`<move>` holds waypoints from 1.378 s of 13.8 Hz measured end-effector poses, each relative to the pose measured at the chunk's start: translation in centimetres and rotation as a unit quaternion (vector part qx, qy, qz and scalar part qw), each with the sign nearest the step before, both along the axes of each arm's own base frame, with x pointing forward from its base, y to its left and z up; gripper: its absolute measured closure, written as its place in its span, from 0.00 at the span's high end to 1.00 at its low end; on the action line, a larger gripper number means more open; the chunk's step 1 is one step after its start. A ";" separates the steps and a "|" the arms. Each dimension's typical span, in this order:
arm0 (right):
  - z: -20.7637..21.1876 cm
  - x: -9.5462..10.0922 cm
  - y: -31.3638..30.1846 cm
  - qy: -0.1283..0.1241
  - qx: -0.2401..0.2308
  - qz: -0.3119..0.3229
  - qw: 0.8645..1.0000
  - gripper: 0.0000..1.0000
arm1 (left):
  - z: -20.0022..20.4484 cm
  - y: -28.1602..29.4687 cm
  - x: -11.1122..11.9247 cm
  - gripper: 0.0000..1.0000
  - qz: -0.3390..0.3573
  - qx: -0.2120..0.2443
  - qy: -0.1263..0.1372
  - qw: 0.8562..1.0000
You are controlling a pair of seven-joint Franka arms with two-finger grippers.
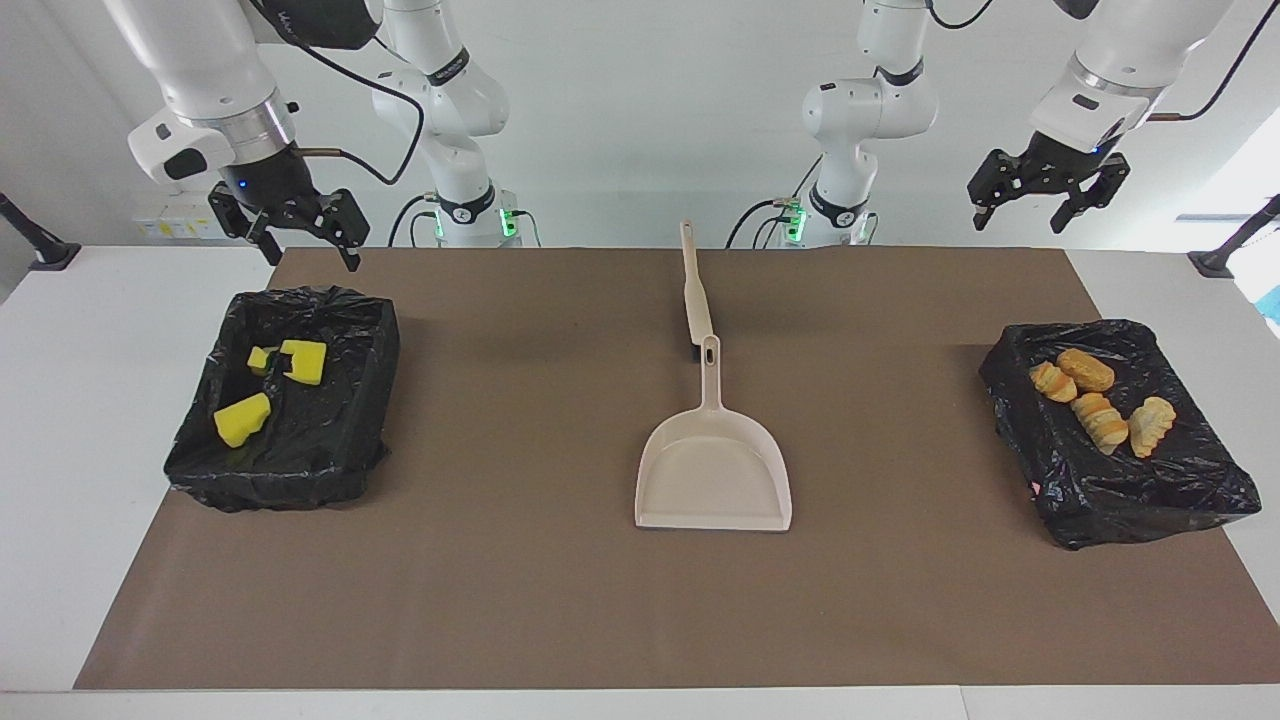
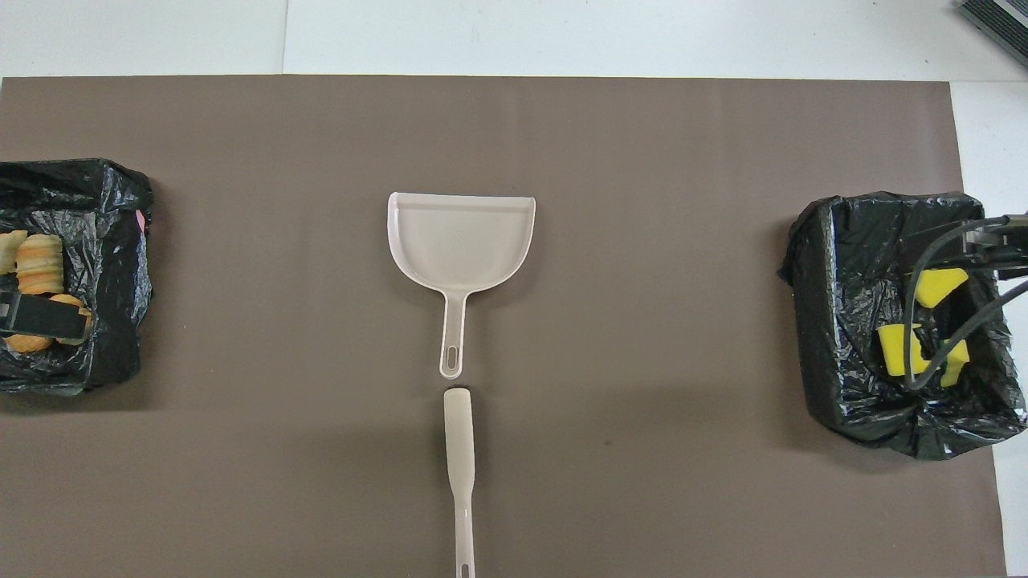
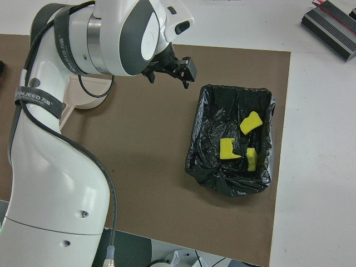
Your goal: Sweep and dump trash in bin
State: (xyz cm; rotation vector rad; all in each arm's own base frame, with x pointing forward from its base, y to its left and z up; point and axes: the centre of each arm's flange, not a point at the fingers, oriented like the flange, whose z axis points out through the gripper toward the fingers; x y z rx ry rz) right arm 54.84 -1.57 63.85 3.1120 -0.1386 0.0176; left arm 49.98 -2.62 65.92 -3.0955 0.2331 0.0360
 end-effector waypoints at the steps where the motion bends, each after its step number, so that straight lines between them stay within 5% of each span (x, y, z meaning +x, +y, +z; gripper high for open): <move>1: 0.0 0.0 0.0 0.000 0.000 0.000 1.000 1.00 | 0.1 -0.1 0.1 1.00 -0.001 0.000 -0.003 1.000; 5: 0.0 0.0 0.0 0.000 0.000 0.000 1.000 1.00 | 0.8 -0.4 0.9 1.00 -0.002 -0.016 -0.043 0.999; 19: 0.0 0.0 0.0 0.000 0.000 0.000 1.000 1.00 | 0.0 -0.3 1.0 1.00 0.000 -0.020 -0.029 0.999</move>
